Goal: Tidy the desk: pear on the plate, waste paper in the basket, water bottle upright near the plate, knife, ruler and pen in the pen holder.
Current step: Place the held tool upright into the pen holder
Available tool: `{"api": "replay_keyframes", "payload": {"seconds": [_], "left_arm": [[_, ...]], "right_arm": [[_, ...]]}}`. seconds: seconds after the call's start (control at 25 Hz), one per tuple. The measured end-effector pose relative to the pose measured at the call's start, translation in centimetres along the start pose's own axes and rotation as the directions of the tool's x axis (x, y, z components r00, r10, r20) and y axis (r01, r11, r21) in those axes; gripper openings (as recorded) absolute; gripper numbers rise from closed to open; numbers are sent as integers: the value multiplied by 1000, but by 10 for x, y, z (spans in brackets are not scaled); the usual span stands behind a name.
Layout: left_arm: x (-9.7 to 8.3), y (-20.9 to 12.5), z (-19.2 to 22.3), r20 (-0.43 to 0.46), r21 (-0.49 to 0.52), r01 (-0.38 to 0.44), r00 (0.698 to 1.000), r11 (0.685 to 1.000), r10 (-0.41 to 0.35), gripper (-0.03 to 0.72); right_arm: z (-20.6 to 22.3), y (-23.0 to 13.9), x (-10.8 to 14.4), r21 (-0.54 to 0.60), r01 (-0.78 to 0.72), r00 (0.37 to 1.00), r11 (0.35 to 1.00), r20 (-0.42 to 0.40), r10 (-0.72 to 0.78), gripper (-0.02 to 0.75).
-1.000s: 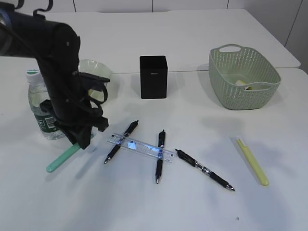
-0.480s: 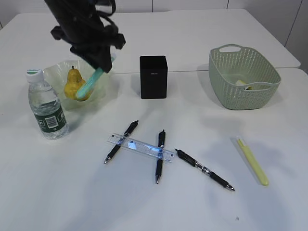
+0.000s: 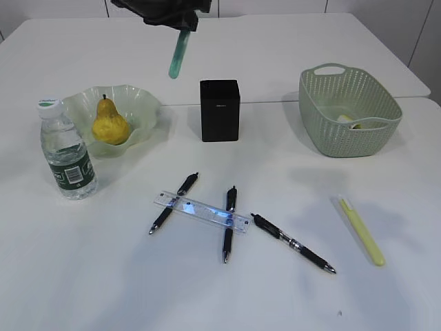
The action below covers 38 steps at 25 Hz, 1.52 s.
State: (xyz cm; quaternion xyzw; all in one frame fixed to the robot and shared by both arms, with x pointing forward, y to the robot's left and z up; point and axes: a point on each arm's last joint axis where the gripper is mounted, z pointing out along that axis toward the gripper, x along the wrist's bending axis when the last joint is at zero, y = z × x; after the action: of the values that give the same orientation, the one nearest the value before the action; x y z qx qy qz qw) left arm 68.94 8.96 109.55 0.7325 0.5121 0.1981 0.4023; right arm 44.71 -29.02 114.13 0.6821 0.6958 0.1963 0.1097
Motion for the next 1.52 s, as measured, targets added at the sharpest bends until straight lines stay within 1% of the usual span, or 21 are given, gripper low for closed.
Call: {"api": "replay_keyframes", "payload": {"seconds": [0.12, 0.32, 0.56, 0.8, 0.88, 1.0, 1.2, 1.52], "left_arm": [[0, -2, 21, 2, -85, -2, 1000, 996, 2, 110], [-2, -11, 53, 9, -170, -5, 1000, 985, 6, 110], [-15, -12, 71, 31, -316, -11, 999, 949, 22, 110], [-15, -18, 91, 32, -423, -7, 999, 906, 23, 110], [-13, -24, 100, 30, -435, -7, 999, 901, 22, 110], [-12, -32, 110, 27, -433, -9, 999, 901, 23, 110], [-12, -32, 111, 27, -442, -8, 999, 897, 23, 110], [-12, -33, 111, 27, -438, -9, 999, 899, 23, 110]], "right_arm": [[0, 0, 0, 0, 3, 1000, 1000, 2, -3, 499], [0, 3, -1, -35, 7, 1000, 999, 8, -6, 498], [0, 6, -3, -67, 18, 999, 998, 33, -16, 499], [0, 7, -4, -76, 21, 999, 997, 41, -18, 499], [0, 7, -4, -74, 22, 999, 997, 44, -19, 498], [1, 6, -5, -72, 27, 998, 997, 55, -23, 498], [1, 7, -6, -73, 31, 998, 997, 62, -27, 498], [1, 7, -6, -73, 31, 998, 997, 63, -27, 497]]}}
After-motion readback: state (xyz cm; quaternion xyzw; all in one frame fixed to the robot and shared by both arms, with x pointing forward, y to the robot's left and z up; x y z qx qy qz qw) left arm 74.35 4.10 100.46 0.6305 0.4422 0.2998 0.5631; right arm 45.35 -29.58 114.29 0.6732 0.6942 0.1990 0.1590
